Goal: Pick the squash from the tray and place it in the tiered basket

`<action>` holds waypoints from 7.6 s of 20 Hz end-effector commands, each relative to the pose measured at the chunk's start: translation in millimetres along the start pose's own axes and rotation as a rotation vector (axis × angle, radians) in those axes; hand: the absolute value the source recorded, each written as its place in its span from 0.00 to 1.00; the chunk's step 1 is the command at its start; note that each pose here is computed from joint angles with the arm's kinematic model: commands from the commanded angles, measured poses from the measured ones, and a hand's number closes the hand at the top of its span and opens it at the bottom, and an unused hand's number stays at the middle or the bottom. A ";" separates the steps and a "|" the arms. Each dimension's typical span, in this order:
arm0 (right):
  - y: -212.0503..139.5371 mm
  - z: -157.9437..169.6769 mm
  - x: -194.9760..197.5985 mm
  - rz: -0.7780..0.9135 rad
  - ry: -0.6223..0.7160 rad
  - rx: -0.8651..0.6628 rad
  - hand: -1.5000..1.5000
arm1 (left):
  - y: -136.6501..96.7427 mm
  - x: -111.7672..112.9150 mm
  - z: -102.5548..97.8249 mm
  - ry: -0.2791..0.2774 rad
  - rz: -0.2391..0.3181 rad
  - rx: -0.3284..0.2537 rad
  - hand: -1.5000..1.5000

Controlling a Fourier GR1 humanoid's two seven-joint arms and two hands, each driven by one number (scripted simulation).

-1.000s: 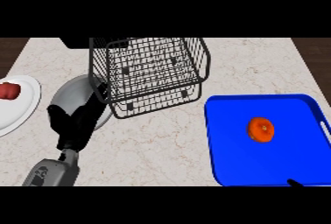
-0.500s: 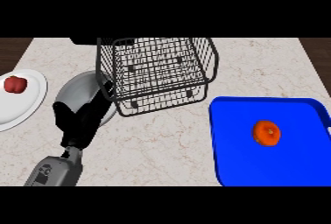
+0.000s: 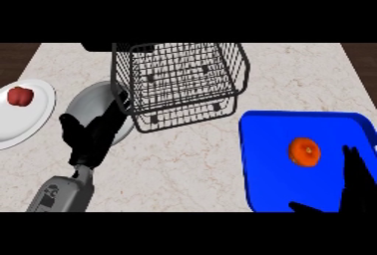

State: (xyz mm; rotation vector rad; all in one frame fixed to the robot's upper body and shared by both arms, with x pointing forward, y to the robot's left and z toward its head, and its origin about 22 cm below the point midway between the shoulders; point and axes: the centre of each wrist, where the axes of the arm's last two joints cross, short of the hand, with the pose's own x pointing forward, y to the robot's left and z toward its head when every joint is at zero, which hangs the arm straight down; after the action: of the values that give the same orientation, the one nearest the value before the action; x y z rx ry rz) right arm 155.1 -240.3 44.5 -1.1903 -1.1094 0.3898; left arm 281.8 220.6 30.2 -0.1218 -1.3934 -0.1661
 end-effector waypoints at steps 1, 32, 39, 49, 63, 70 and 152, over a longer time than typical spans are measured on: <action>17.8 -10.1 39.5 0.095 0.081 0.009 0.00 | 5.4 -6.4 -2.0 0.002 -0.016 0.010 0.50; 49.9 -50.8 -6.0 0.076 0.144 -0.009 0.00 | -19.6 -2.0 0.5 -0.003 0.001 0.038 0.50; 85.1 -61.3 -23.7 0.063 0.168 -0.008 0.00 | 16.7 -9.8 14.6 0.006 0.002 0.023 0.50; 101.1 -85.4 -37.4 0.060 0.151 0.017 0.00 | -10.2 -2.7 0.2 0.007 0.018 0.018 0.50; 128.4 -89.3 -17.4 0.066 -0.016 0.049 1.00 | 7.3 -17.6 2.9 -0.008 0.015 0.022 0.50; 116.7 -82.5 -12.5 -0.055 -0.042 -0.061 1.00 | -2.3 -13.8 5.7 0.004 0.002 0.017 0.50; 7.1 -113.4 394.1 -0.767 -0.519 0.048 0.00 | -10.3 13.5 -16.3 -0.005 -0.002 -0.064 0.50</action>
State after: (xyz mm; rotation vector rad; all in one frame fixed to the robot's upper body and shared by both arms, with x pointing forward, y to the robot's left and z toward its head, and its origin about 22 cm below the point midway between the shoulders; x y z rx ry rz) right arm 432.4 -8.5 229.9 -0.4813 -1.8500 0.2212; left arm 297.3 200.2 33.0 -0.1715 -1.3997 -0.2249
